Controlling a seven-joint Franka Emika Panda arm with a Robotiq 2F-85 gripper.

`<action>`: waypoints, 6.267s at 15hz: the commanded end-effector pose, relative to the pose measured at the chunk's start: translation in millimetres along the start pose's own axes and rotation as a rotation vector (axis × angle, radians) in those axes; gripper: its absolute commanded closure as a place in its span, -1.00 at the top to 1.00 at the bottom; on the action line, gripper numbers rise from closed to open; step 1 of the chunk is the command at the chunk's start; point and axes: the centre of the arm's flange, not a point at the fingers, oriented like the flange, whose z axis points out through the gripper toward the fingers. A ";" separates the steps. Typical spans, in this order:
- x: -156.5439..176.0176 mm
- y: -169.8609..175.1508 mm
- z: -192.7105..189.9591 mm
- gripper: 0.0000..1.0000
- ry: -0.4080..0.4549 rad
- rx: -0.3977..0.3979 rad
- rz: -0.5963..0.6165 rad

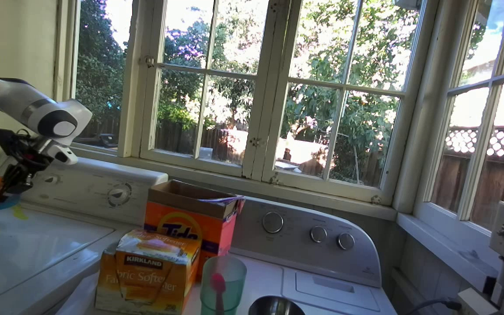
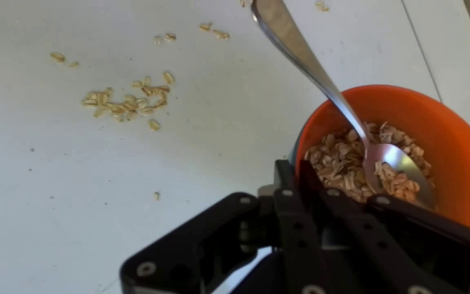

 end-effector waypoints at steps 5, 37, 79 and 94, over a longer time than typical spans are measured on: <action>-18.1 76.9 4.2 -0.96 -0.122 0.069 0.360; 57.2 199.4 -25.5 -0.07 -0.098 0.247 0.972; -117.1 256.7 -68.4 1.00 0.223 -0.417 -0.237; -93.1 319.6 -45.7 1.00 0.346 -0.800 -0.608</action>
